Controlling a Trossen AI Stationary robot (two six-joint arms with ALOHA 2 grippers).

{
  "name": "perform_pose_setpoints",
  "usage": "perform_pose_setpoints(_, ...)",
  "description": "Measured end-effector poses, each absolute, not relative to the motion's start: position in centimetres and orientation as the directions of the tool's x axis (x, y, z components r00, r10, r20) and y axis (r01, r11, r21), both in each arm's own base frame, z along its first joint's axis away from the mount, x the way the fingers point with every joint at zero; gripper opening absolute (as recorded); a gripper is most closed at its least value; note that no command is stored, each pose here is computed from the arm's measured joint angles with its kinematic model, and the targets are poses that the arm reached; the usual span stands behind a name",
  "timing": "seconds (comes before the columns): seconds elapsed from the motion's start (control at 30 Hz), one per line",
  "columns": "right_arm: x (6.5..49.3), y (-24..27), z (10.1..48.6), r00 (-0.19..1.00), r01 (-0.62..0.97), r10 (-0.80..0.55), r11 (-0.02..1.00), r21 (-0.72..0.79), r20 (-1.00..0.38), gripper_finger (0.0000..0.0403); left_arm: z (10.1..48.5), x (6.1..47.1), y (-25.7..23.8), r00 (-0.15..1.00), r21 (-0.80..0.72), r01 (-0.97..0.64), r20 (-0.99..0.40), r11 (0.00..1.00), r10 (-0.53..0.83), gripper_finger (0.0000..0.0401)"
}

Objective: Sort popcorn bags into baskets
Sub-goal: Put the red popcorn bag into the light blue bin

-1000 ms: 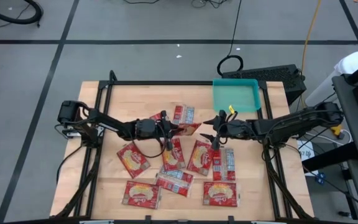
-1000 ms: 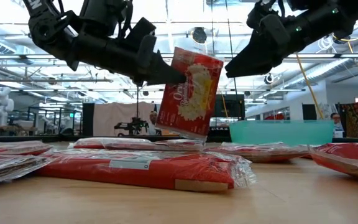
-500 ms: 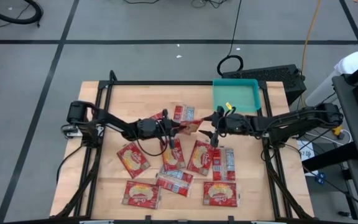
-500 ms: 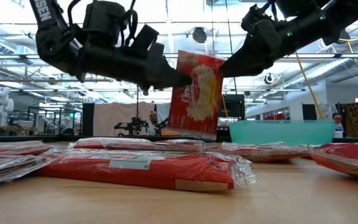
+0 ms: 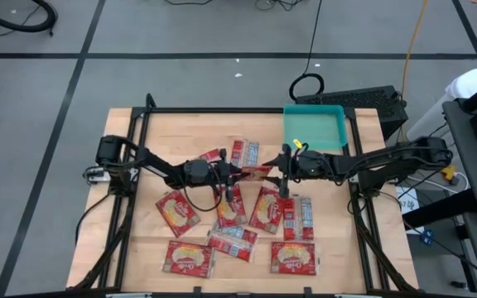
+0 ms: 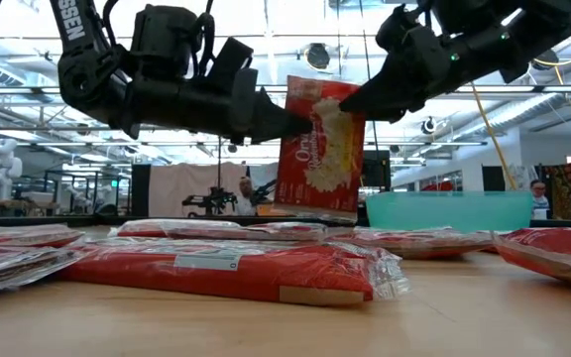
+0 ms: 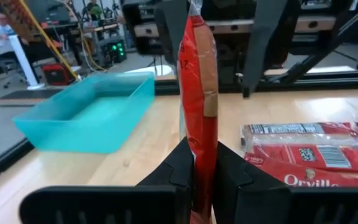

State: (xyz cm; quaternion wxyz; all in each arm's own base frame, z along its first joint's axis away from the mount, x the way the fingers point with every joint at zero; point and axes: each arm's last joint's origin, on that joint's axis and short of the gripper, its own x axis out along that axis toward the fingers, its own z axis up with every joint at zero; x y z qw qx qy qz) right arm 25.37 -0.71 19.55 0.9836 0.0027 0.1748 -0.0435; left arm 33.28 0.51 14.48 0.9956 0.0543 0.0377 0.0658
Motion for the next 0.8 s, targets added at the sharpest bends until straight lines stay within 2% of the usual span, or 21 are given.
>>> perform_pose_setpoints(0.27, 25.8, -0.8, 18.8, 0.930, 0.071, -0.070, 0.997, -0.010, -0.360, 0.0049, 14.4, 33.3, 0.1, 0.993, 0.109, -0.089, -0.072, 0.990, 0.097, 0.0035)
perform_pose_setpoints(0.37, 25.8, -0.8, 18.8, 0.930, 0.070, -0.071, 0.997, -0.017, -0.360, 0.0015, 14.4, 33.3, -0.1, 0.993, 0.092, -0.087, -0.072, 0.992, 0.094, 0.0036)
perform_pose_setpoints(0.53, 25.8, -0.8, 18.8, 0.930, 0.065, -0.069, 0.998, -0.024, -0.361, 0.0022, 14.4, 33.3, -0.8, 0.993, 0.073, -0.083, -0.074, 0.994, 0.088, 0.0057)
perform_pose_setpoints(0.67, 25.8, -0.8, 18.8, 0.929, 0.072, -0.070, 0.997, -0.008, -0.362, 0.0029, 14.4, 33.2, -1.5, 0.991, 0.064, -0.105, -0.081, 0.992, 0.110, 0.0103)
perform_pose_setpoints(0.8, 25.8, -0.8, 18.7, 0.928, 0.079, -0.072, 0.997, 0.004, -0.365, 0.0016, 14.7, 33.0, -2.4, 0.985, 0.072, -0.153, -0.074, 0.986, 0.158, 0.0159)
